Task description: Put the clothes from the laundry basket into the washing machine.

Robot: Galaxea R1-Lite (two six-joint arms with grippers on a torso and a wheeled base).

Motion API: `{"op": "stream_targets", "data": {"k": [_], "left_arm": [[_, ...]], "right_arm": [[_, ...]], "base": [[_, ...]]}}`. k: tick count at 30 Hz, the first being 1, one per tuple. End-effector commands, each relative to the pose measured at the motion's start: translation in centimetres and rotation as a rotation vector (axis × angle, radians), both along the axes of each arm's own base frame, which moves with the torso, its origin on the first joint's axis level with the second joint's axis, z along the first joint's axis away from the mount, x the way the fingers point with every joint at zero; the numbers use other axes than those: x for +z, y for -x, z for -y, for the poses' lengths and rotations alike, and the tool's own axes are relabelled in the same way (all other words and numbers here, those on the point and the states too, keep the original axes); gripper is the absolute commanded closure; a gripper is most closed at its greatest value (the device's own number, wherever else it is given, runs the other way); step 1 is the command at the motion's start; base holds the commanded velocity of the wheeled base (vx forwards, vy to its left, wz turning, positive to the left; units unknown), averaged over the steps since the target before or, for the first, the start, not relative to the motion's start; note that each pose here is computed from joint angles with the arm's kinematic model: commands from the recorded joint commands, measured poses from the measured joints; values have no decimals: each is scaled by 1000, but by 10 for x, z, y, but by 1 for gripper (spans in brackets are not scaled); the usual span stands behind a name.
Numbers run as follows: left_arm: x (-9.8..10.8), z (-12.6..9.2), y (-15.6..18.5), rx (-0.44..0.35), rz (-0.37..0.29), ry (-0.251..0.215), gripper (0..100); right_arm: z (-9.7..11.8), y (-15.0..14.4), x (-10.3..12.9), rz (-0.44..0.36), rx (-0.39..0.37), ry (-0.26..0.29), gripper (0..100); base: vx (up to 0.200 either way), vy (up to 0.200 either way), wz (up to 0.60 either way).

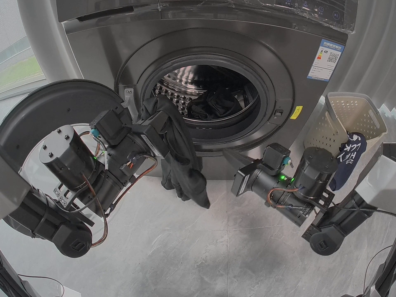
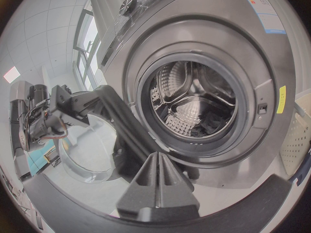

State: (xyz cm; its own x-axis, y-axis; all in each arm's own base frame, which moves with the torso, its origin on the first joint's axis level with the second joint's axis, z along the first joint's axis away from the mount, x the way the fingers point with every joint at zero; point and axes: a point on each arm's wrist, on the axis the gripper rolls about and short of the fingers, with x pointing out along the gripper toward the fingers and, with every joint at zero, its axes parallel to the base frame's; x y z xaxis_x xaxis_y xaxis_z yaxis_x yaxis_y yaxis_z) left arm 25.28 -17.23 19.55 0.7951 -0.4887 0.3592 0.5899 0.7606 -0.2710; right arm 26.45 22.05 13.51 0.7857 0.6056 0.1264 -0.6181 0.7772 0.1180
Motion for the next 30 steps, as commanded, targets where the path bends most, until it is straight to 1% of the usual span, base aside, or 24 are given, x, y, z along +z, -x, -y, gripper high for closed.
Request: {"op": "stream_targets", "data": {"k": [1,3,6,9,12,13,14,17,18,19,21,22,23,25,28,30], "left_arm": [[-1,1,6,-15,-6,-7,100],[-2,3,8,-23,-8,-10,100],[-3,4,8,-26,-9,-11,100],[-1,3,7,-23,-6,-7,100],[-1,2,6,-17,-3,-4,100],[-1,2,6,-17,-3,-4,100],[-1,3,6,-17,-4,-5,100],[-1,3,5,-17,-4,-5,100],[-1,3,5,-17,-4,-5,100],[-1,3,5,-17,-4,-5,100],[-2,3,4,-16,-5,-6,100],[-2,3,4,-16,-6,-6,100],[-2,3,4,-16,-6,-6,100],[-2,3,4,-16,-6,-6,100],[-1,4,3,-16,-1,-3,100],[-1,4,3,-16,-3,-4,100]], "right_arm": [[14,-25,2,21,-76,-14,100],[15,-34,-5,19,-88,-11,100],[11,-32,-10,5,-66,-5,100],[2,-21,-14,2,-31,1,100],[-11,-4,-18,-19,26,17,100],[-14,1,-19,-24,39,21,0],[-20,7,-21,-29,62,27,0],[-31,20,-22,-33,114,24,0],[-31,20,-22,-33,114,24,0],[-40,29,-22,-34,154,23,0],[-48,35,-22,-38,189,28,0],[-49,36,-22,-38,195,29,0],[-57,45,-22,-39,236,32,0],[-66,51,-22,-35,273,30,0],[-79,54,-28,-50,301,47,0],[-86,51,-29,-47,311,45,0]], "base": [[0,0,0],[0,0,0],[0,0,0],[0,0,0],[0,0,0],[0,0,0],[0,0,0],[0,0,0],[0,0,0],[0,0,0],[0,0,0],[0,0,0],[0,0,0],[0,0,0],[0,0,0],[0,0,0]]}}
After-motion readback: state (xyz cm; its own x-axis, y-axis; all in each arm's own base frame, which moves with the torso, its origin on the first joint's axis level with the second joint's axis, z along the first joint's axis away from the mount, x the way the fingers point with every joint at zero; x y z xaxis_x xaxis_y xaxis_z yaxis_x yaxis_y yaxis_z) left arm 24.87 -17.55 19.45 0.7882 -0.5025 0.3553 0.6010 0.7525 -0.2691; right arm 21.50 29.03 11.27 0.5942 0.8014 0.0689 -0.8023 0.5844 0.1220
